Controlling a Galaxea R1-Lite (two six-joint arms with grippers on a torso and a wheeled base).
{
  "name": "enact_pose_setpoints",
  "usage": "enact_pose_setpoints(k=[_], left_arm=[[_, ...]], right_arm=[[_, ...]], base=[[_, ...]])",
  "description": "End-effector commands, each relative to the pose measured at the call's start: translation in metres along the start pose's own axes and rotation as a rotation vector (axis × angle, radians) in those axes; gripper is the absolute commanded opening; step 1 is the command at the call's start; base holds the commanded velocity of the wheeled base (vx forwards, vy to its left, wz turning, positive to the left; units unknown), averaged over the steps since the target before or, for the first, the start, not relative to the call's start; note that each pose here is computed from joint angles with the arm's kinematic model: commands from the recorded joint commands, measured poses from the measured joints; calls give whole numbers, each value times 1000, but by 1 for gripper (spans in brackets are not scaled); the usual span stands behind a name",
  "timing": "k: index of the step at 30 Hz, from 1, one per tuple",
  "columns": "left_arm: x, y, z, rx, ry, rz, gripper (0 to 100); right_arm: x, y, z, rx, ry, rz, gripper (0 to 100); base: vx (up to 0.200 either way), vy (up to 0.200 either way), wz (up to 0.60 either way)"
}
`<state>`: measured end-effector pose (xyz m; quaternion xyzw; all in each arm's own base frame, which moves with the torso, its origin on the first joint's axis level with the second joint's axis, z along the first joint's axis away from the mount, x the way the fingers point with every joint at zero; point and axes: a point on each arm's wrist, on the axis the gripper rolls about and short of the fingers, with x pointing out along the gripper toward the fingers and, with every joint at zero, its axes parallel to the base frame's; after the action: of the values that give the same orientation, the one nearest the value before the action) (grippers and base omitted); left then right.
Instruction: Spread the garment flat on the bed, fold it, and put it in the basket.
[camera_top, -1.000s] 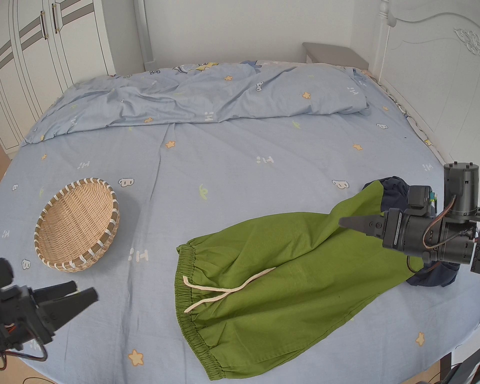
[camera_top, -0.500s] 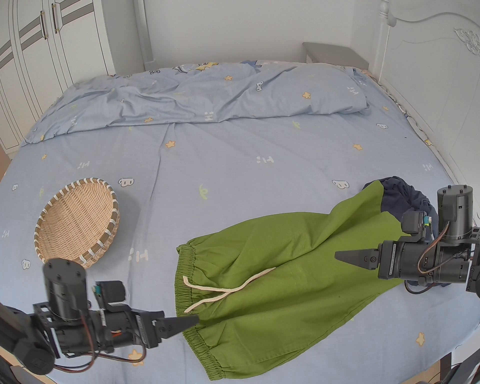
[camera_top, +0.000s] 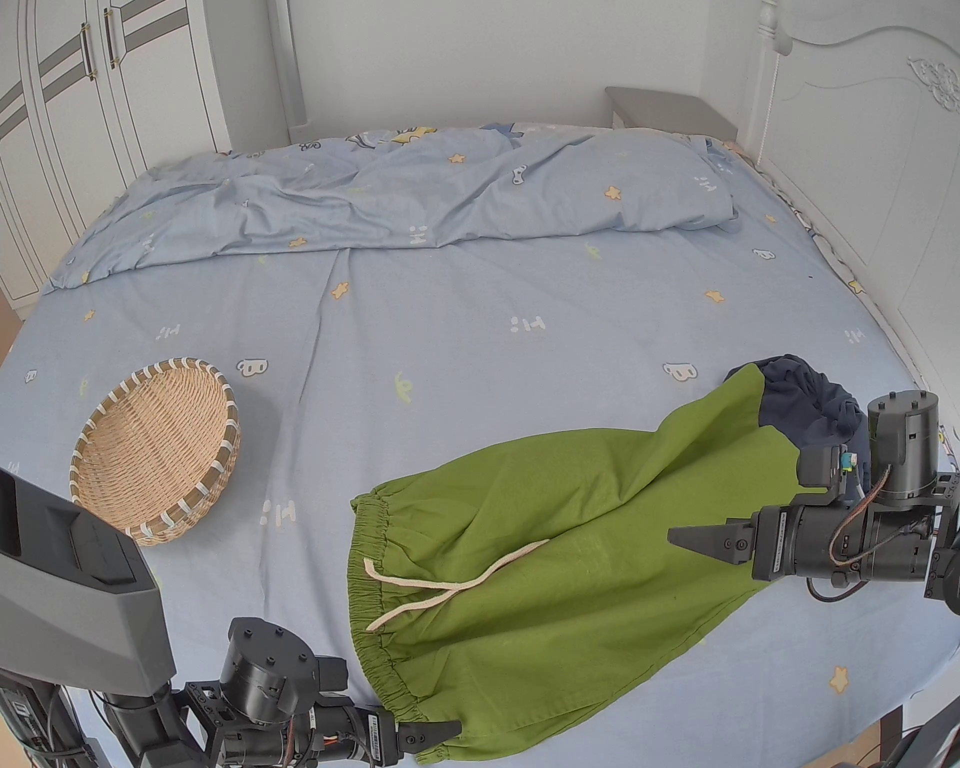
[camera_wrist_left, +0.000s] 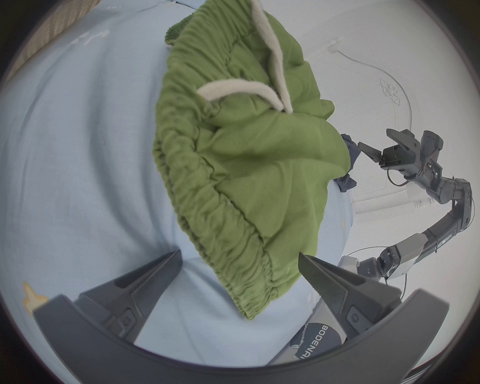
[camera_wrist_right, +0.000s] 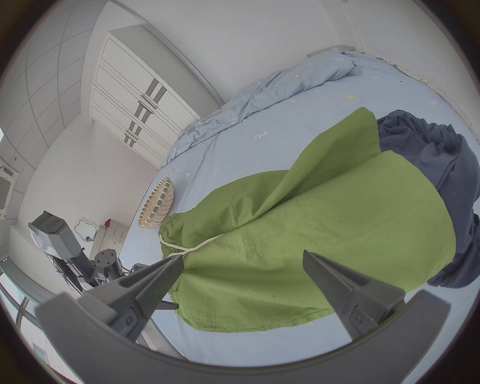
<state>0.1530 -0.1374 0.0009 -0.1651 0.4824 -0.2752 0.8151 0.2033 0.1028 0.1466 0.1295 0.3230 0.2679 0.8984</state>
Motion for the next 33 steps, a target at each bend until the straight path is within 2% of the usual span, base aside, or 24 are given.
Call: enact_pose_setpoints(k=[1, 3, 4, 5, 12, 26, 27, 33], left_arm=[[-7, -7, -11, 1, 24, -24, 100], [-7, -7, -11, 1, 24, -24, 100], [-7, -13, -4, -31, -47, -77, 100], [-8, -15, 0, -48, -76, -98, 100], [-22, -23, 9, -53, -154, -154, 100], [-22, -23, 9, -55, -159, -154, 100], [-22, -23, 9, -55, -157, -154, 0], [-22, -21, 10, -72, -154, -145, 0]], right_arm=[[4, -5, -4, -1, 19, -12, 100], [4, -5, -4, -1, 19, -12, 100], [4, -5, -2, 2, 8, -16, 100], [4, -6, -2, 4, 3, -20, 100], [2, -12, 1, 15, -14, -30, 100], [1, -12, -1, 16, -14, -37, 100], [1, -12, -1, 18, -12, -36, 100], [1, -12, -1, 18, -15, -36, 100]], base=[[0, 0, 0], [0, 0, 0], [0, 0, 0], [0, 0, 0], [0, 0, 0], [0, 0, 0], [0, 0, 0], [0, 0, 0]])
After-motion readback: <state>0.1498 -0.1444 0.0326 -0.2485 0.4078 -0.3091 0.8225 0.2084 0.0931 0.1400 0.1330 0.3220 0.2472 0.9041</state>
